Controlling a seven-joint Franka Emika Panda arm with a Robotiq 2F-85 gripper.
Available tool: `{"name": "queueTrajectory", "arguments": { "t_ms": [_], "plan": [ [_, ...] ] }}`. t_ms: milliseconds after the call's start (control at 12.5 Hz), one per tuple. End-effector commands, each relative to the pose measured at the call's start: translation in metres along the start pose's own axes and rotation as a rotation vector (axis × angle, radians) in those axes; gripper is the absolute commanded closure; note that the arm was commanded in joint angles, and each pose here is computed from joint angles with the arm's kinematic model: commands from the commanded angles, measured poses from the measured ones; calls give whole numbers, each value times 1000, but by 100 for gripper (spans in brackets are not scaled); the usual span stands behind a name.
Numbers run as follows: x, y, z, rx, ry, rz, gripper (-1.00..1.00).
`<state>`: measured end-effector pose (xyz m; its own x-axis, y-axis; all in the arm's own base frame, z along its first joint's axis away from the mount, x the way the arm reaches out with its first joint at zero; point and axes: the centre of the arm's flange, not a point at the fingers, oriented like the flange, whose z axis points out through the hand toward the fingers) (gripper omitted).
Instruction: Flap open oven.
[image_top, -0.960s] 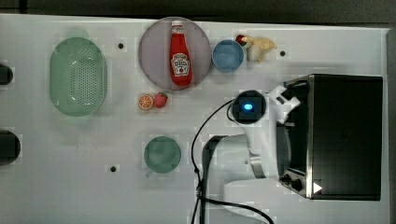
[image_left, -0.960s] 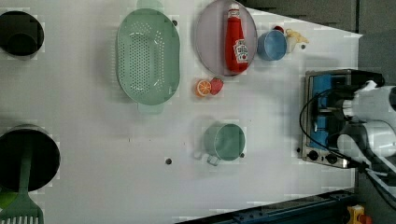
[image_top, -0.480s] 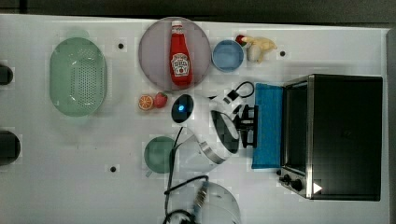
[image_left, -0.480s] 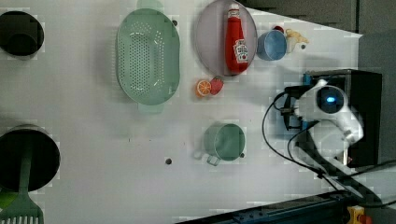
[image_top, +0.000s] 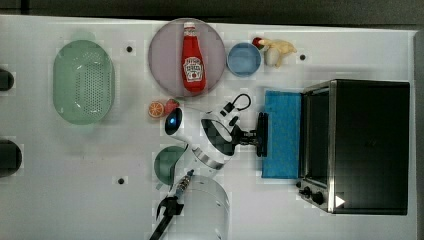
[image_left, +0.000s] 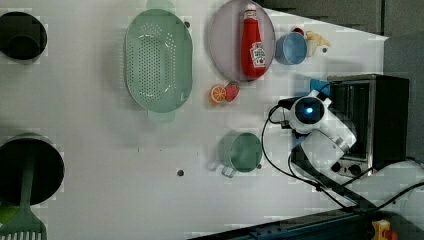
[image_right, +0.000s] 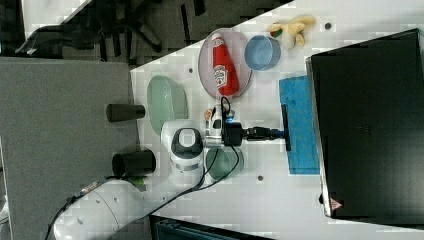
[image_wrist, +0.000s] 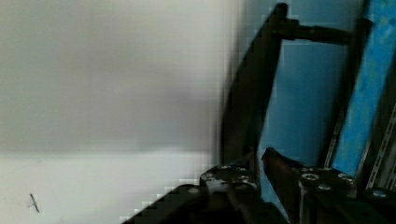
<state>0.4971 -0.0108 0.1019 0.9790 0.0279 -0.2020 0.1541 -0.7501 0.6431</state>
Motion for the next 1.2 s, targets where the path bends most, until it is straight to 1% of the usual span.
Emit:
{"name": "queueTrajectory", "arguments": {
  "t_ms": [80, 160, 320, 480, 640, 960, 1040, 1200],
  "plan": [
    [13, 6, -9, 0, 32, 96, 65],
    [14, 7, -10, 3, 36, 100, 65],
    [20, 17, -23, 39, 73, 133, 65],
    [26, 39, -48, 101, 107, 213, 65],
    [29, 65, -78, 183, 115, 329, 65],
    [24, 126, -143, 406, 113, 594, 65],
    [19, 142, -158, 464, 100, 656, 65],
    [6, 170, -186, 565, 51, 753, 65]
  ]
}}
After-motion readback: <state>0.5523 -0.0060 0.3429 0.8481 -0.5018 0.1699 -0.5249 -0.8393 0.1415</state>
